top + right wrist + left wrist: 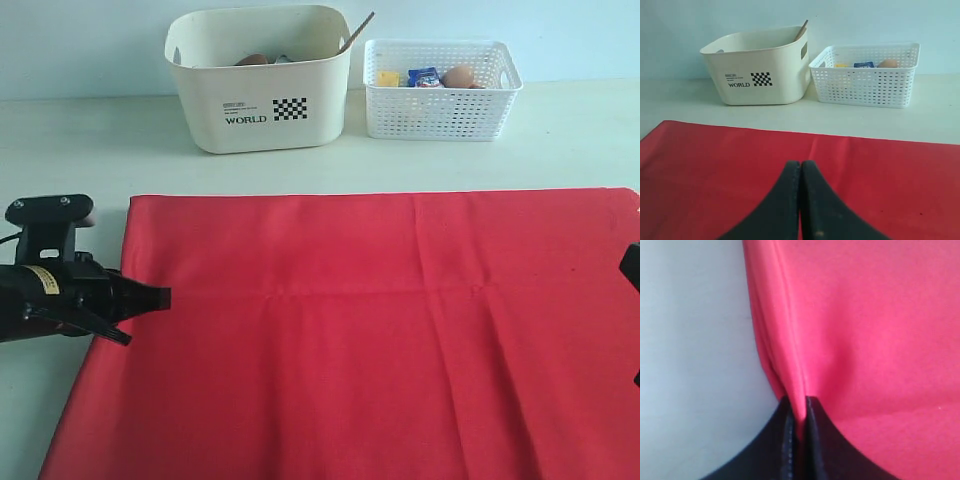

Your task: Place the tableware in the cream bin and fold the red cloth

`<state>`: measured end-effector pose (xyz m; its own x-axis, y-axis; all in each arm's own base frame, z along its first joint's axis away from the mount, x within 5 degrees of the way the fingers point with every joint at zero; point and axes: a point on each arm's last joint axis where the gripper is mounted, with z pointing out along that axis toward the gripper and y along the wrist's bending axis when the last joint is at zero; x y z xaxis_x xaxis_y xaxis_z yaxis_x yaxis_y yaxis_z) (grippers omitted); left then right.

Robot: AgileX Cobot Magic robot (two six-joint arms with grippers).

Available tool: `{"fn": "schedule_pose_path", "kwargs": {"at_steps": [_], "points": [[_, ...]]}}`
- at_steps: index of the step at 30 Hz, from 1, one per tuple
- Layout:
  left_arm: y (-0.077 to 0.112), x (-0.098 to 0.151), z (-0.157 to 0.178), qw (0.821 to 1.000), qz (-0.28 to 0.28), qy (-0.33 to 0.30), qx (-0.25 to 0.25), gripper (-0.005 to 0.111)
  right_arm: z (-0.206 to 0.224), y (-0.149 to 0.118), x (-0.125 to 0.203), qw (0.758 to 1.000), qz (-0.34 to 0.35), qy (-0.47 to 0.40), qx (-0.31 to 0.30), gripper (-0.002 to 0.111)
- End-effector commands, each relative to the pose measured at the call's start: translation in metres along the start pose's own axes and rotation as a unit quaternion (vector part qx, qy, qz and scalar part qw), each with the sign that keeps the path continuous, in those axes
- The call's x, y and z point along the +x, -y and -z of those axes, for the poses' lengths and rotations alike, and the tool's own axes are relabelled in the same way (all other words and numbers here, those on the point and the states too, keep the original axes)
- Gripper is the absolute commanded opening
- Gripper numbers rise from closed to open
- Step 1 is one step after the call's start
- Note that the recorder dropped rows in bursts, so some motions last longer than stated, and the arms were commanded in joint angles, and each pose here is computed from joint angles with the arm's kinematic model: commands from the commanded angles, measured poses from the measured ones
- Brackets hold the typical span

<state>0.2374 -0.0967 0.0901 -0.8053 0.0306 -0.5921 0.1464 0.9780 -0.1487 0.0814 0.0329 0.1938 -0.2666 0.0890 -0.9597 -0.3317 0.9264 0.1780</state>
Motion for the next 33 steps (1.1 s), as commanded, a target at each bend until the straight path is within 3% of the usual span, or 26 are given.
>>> {"fn": "schedule_pose_path", "kwargs": {"at_steps": [1, 5, 10, 13, 17, 24, 32, 33], "points": [[-0.013, -0.006, 0.007, 0.999, -0.05, -0.006, -0.017, 0.001, 0.0, 0.0, 0.001, 1.0, 0.003, 0.002, 0.001, 0.0], [-0.044, -0.013, 0.015, 0.998, -0.033, -0.01, -0.054, 0.001, 0.0, 0.0, 0.001, 1.0, 0.003, 0.001, 0.001, 0.0], [-0.087, -0.02, 0.028, 0.992, -0.072, -0.004, -0.105, 0.001, 0.0, 0.001, 0.001, 1.0, 0.002, -0.001, 0.002, 0.0], [-0.097, -0.022, 0.035, 0.991, -0.063, -0.001, -0.118, 0.001, -0.001, 0.001, 0.002, 1.0, -0.001, -0.007, 0.003, 0.0], [-0.096, -0.026, 0.04, 0.991, -0.065, 0.011, -0.118, 0.001, -0.008, 0.001, 0.002, 0.999, -0.004, -0.04, 0.01, 0.0], [-0.086, -0.038, 0.062, 0.991, -0.062, 0.048, -0.113, 0.001, -0.053, 0.001, -0.002, 0.984, 0.003, -0.176, 0.034, 0.0], [-0.047, -0.056, 0.094, 0.985, -0.115, 0.113, -0.068, 0.001, -0.117, 0.006, 0.03, 0.947, 0.014, -0.316, 0.05, 0.0], [-0.034, -0.063, 0.101, 0.985, -0.129, 0.103, -0.048, 0.001, -0.129, 0.008, 0.042, 0.94, 0.013, -0.338, 0.051, 0.0]]}}
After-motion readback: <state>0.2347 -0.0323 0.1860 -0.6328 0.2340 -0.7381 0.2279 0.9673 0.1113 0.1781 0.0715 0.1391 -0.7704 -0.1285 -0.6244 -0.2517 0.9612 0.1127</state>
